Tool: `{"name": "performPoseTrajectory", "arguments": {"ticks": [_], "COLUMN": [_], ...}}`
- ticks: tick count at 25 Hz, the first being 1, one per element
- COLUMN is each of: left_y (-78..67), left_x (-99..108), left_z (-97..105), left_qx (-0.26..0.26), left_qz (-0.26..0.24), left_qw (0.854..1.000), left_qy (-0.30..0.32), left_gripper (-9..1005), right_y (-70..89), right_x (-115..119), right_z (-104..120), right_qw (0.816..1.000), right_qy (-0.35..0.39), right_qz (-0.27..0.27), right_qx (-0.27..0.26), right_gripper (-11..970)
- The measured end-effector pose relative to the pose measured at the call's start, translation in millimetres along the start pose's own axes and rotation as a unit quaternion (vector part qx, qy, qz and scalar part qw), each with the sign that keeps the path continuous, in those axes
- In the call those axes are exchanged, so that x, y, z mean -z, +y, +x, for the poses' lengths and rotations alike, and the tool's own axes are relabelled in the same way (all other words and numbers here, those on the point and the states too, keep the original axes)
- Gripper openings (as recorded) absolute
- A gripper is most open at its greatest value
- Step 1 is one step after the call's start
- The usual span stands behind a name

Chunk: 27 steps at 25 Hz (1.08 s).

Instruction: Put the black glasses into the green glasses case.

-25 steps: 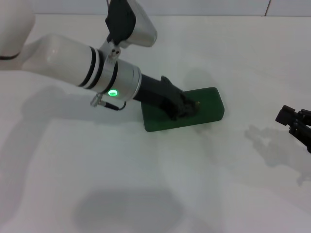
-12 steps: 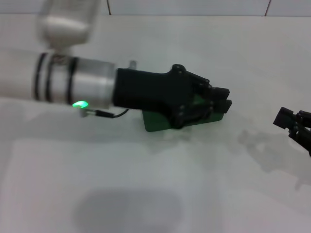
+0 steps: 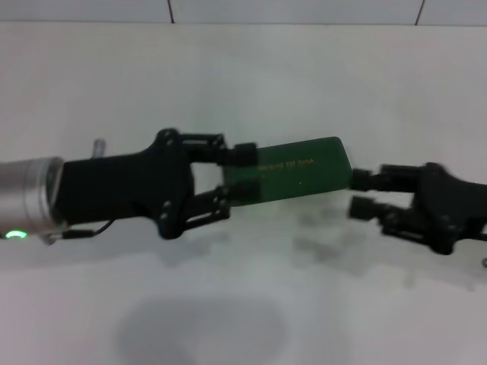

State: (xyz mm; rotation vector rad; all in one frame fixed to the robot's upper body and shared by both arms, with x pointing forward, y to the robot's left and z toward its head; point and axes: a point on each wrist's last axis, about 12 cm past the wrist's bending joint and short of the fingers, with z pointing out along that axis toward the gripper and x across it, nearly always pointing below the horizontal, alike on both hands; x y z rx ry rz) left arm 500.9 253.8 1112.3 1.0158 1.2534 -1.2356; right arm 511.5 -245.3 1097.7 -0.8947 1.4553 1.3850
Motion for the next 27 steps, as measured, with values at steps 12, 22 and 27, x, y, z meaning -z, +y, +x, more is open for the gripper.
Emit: {"name": "performPoseTrajectory", "arguments": {"ticks": [12,22,27], "left_y": [-9.4,-9.4,-9.8], "left_x": [26.1,29.3,28.0], "left_z": [19.1,17.3,18.2], "left_qx": [0.048,0.068,0.076], "left_qz": [-0.008,-0.009,-0.008], "left_qw": [0.997,0.996,0.996], "left_qy": [0.053,0.052,0.052], "left_gripper": [602,602,602], "right_y": [-4.4,2.3,6.8], "right_x": [-32.9,-25.5,-16.6], "right_z": [-18.3,-11.8,-8.4], "right_qw": [0.995,0.995,0.996], "right_qy": [0.079,0.080,0.075], "right_qz": [-0.056,-0.061,-0.054], "right_qx": [-0.003,-0.012,-0.014], "right_gripper": [684,884,883]}}
